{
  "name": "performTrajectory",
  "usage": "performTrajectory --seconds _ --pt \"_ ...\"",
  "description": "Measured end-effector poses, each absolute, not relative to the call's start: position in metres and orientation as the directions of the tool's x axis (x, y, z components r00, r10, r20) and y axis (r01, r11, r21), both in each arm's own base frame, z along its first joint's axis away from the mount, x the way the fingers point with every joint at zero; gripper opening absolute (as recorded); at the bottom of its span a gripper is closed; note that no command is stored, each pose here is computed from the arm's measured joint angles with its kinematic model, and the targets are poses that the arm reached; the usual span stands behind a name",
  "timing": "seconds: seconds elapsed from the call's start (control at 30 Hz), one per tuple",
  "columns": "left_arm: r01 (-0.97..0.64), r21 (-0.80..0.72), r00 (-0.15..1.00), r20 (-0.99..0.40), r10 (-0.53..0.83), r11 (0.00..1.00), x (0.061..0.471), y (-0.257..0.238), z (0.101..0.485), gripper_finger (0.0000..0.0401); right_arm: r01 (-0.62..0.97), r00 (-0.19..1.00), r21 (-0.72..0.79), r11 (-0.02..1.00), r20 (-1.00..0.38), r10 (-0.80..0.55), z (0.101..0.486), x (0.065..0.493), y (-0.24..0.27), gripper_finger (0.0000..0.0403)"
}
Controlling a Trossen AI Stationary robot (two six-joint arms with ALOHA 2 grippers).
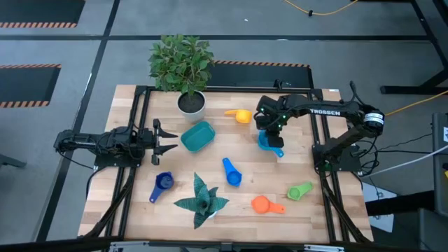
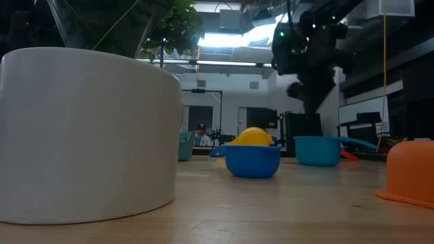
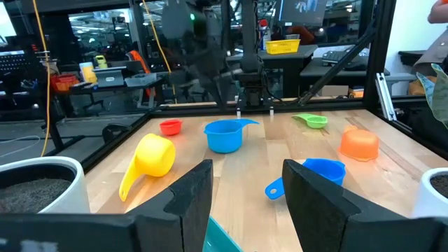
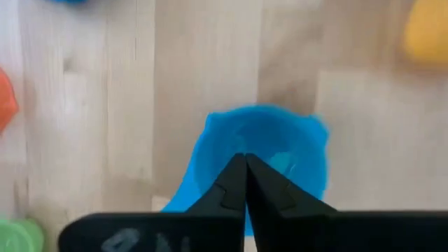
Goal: Nest measuring cups in basket
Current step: Stack the yellow measuring cup on top of the light blue measuring cup
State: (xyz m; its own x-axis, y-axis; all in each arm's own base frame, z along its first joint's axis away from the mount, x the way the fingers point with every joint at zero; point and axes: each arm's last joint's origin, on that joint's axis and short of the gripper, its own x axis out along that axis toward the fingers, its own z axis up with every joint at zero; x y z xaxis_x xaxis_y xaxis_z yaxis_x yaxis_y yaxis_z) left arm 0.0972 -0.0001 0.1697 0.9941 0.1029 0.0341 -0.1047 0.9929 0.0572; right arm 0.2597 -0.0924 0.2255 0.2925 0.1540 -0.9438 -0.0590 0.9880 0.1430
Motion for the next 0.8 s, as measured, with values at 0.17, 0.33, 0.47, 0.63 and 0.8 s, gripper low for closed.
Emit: performTrajectory --seconds 0.17,0.33,0.47,0.63,0.8 --pt "-0.105 0.057 0.994 0.034 0.104 0.993 0.097 0.000 0.170 0.0166 -0.058 0.357 0.036 0.998 -0.932 0.054 0.247 0.270 -0.099 0.0037" --pt "-0.105 0.057 0.994 0.034 0.103 0.993 0.097 0.000 0.170 0.0166 -0.028 0.409 -0.049 0.998 -0.912 -0.033 0.270 0.277 -0.107 0.0083" --pt "-0.105 0.057 0.994 0.034 0.103 0.993 0.097 0.000 0.170 0.0166 -0.001 0.456 -0.071 0.997 -0.888 -0.063 0.284 0.279 -0.115 0.0127" --pt "-0.105 0.057 0.994 0.034 0.103 0.993 0.097 0.000 0.170 0.0166 0.054 0.481 -0.074 0.996 -0.872 -0.090 0.294 0.277 -0.126 0.0184" --pt "-0.105 0.058 0.994 0.034 0.103 0.993 0.097 0.000 0.170 0.0166 0.128 0.514 -0.069 0.989 -0.849 -0.125 0.297 0.276 -0.137 0.0223"
